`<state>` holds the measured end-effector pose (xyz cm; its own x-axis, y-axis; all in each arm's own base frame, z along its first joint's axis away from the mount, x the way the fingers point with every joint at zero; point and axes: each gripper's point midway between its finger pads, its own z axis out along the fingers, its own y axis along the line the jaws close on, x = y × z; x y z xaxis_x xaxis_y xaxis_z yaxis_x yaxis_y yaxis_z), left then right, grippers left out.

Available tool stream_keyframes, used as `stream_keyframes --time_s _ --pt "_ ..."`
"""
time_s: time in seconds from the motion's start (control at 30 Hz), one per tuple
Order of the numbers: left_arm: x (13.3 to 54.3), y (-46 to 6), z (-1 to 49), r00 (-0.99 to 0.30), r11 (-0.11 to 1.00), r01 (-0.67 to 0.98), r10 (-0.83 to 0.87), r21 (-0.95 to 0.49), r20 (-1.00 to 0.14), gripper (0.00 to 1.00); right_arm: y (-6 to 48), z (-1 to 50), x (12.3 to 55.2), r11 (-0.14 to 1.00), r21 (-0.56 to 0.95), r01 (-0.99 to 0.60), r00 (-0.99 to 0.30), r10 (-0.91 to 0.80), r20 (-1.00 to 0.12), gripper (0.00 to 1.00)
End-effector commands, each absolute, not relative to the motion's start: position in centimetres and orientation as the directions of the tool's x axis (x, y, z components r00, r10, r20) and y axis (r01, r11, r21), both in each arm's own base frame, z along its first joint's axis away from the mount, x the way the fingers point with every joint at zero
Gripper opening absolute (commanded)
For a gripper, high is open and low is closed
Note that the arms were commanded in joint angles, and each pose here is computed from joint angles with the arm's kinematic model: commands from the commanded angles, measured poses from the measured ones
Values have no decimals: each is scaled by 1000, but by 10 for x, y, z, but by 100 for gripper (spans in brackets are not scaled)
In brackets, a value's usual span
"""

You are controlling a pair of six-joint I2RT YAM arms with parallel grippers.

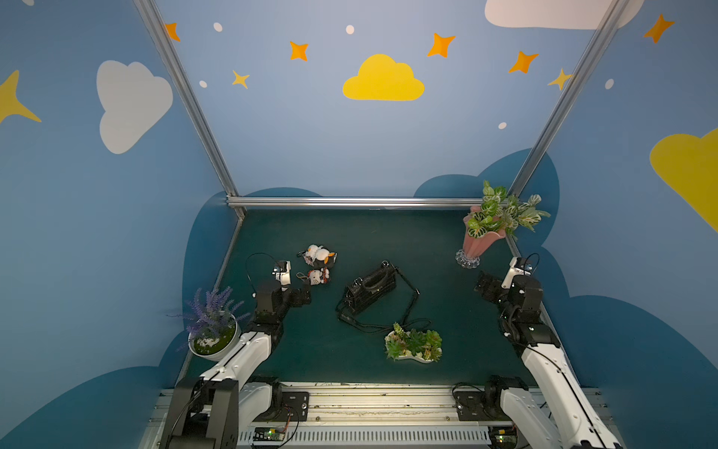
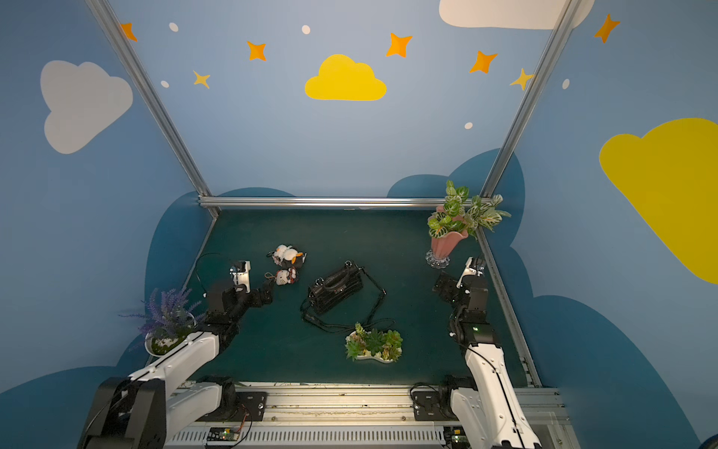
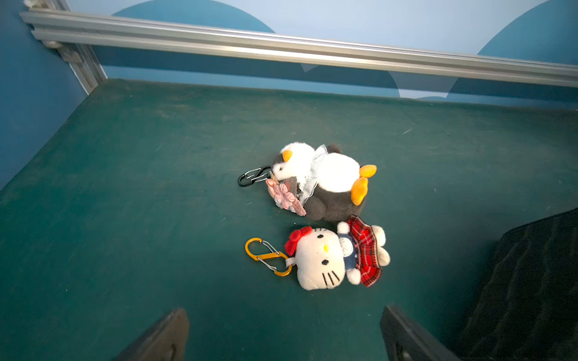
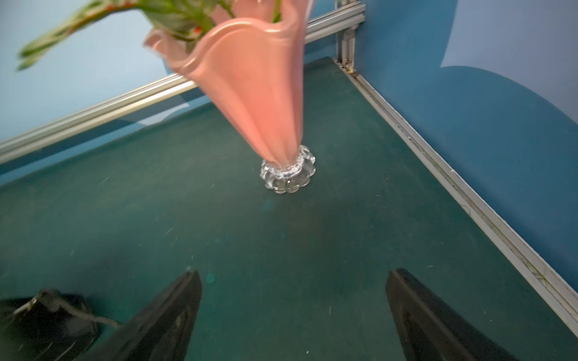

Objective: Remove the decoration from the bag
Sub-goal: Reset both arms

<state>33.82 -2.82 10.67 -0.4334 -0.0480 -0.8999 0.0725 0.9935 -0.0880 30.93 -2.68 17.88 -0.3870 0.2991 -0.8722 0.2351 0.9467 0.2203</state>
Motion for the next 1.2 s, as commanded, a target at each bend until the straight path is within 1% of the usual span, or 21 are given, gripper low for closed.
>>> stream_keyframes --time_s 0.0,0.07,0.17,0.27,0.3,0.33,0.4,0.43,0.47,0.5,0.67,0.77,0.8,0.83,0.87,0.9,0.97,1.03,1.17 --pt "349 -32 117 -301 993 122 33 -4 -953 100 -33 173 319 933 285 221 -343 347 -873 98" --pt "353 -38 121 -263 987 161 69 26 -962 100 -41 164 323 931 274 243 -334 345 -877 98" --pt "365 -41 114 -272 980 186 114 64 -956 100 -46 148 328 931 257 259 -356 339 -871 98" --pt "377 -49 91 -288 971 231 134 67 -948 100 -44 139 335 946 226 232 -383 302 -873 98" --pt "381 -55 87 -278 963 260 148 74 -949 100 -43 136 336 953 211 219 -394 284 -874 98" --pt "386 -56 94 -251 961 264 147 78 -957 100 -41 136 338 959 199 200 -397 265 -879 98" --pt "388 -52 84 -358 965 257 143 50 -923 100 -39 135 341 967 185 175 -381 240 -893 98" --pt "391 -50 80 -371 970 239 131 42 -919 100 -37 134 343 972 171 160 -372 220 -902 98" --pt "392 -47 84 -338 974 224 119 43 -934 100 -37 131 344 975 160 157 -366 208 -907 98" --pt "393 -43 86 -331 978 205 111 43 -937 100 -37 128 344 977 146 158 -363 195 -911 98" --pt "392 -44 85 -343 976 211 118 46 -932 100 -21 117 359 989 88 116 -403 127 -906 98" --pt "392 -45 85 -341 976 212 120 49 -932 100 -6 117 370 998 17 57 -421 39 -906 98" --pt "392 -45 85 -341 976 212 121 49 -932 100 -2 115 374 999 -11 40 -408 6 -913 98" --pt "392 -45 85 -340 976 213 121 49 -933 100 2 110 377 999 -27 22 -389 -16 -921 98" --pt "392 -45 85 -339 976 213 121 49 -933 100 6 98 377 999 -32 -5 -406 -32 -914 98" --pt "392 -45 85 -342 976 213 122 49 -932 100 13 98 382 998 -41 -42 -395 -54 -917 98" --pt "392 -45 85 -341 976 212 121 49 -932 100 20 91 388 995 -79 -64 -422 -99 -901 98" --pt "392 -45 85 -342 976 213 122 49 -932 100 17 87 389 995 -71 -66 -451 -93 -888 98" --pt "392 -45 84 -342 976 212 122 50 -932 100 13 86 392 997 -40 -63 -461 -65 -885 98"
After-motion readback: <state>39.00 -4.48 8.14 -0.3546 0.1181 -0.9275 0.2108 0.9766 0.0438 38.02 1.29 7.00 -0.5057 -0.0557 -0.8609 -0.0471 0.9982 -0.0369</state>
